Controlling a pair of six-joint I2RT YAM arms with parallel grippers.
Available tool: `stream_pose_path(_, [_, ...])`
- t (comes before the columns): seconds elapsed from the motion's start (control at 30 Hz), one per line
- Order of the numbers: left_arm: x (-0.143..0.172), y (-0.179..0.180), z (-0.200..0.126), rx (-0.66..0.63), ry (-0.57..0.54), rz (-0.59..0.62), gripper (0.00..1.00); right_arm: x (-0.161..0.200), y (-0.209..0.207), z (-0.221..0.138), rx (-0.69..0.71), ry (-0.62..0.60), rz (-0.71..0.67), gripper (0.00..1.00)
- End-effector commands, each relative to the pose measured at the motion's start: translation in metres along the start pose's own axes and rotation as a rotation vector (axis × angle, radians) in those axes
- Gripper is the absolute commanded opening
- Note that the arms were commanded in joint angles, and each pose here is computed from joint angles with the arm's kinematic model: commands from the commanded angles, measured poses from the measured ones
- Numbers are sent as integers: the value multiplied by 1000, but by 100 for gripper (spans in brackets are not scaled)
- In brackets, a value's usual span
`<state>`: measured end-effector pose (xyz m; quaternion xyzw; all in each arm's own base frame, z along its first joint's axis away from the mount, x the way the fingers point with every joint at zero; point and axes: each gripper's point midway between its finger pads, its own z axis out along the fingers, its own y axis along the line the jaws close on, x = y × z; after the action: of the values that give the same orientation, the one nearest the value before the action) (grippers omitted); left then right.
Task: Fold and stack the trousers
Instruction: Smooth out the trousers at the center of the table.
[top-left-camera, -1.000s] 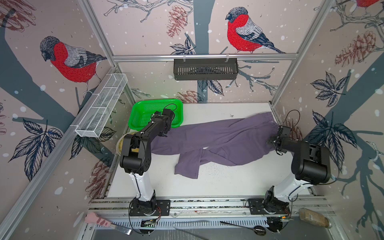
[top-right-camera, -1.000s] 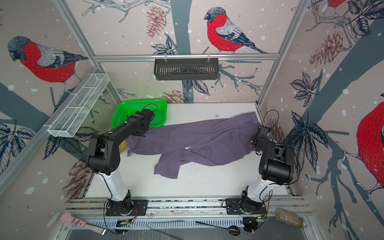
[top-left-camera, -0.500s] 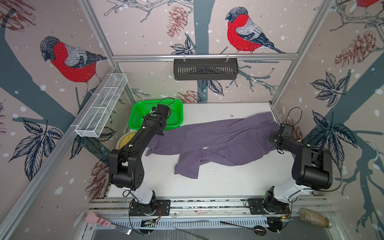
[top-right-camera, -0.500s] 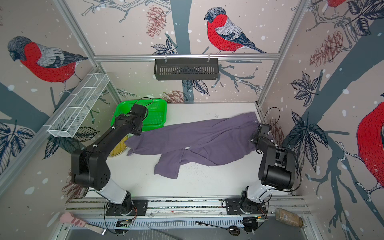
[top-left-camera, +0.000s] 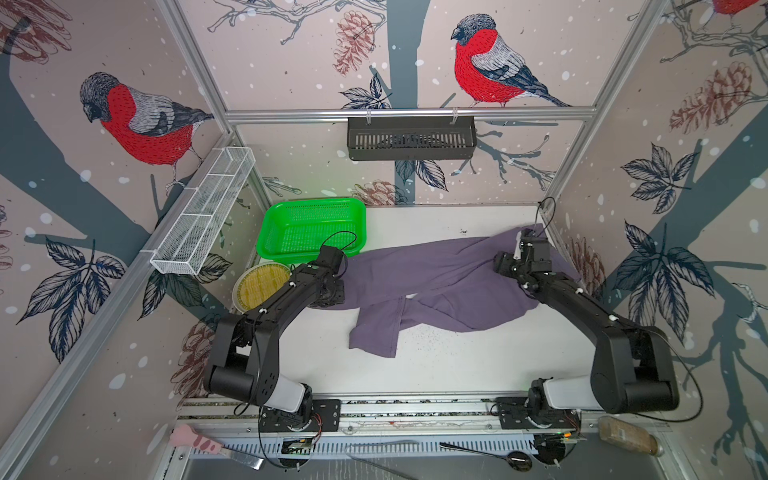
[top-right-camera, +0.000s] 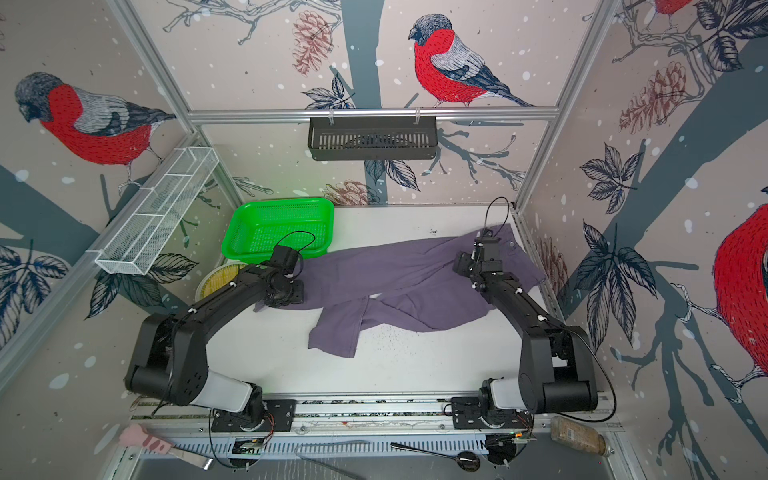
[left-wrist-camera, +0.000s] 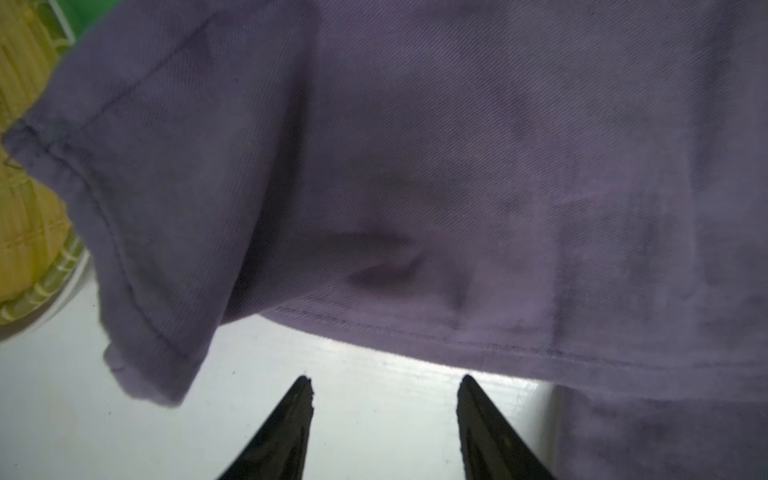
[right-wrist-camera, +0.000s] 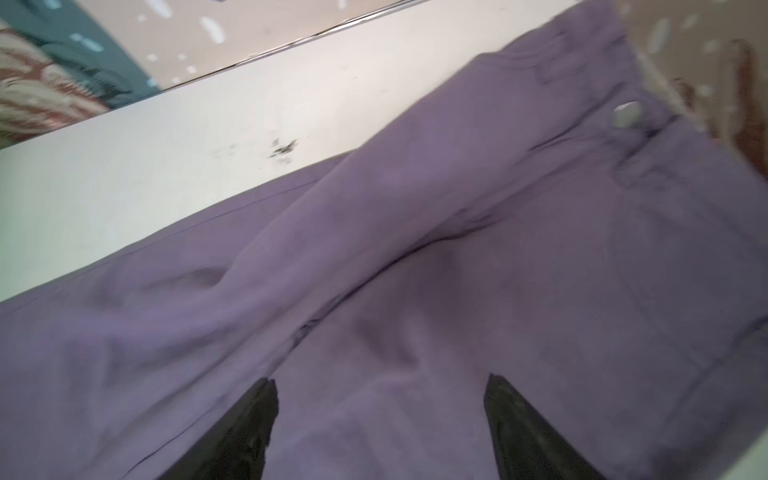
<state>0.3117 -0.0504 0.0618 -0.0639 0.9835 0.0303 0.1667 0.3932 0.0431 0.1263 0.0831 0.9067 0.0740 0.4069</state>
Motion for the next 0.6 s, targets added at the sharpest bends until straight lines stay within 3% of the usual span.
stream_pose_path(0.0, [-11, -2, 13, -21, -36, -28, 57, 15, 41, -4, -114, 31, -22, 82])
stream_pose_path(0.23, [4, -12, 42, 13, 23, -44, 52, 47, 95, -8, -251, 83, -96, 82])
stream_pose_path(0.57, [51, -29, 53, 63, 180, -7, 48, 61, 94, -6, -222, 104, -124, 82])
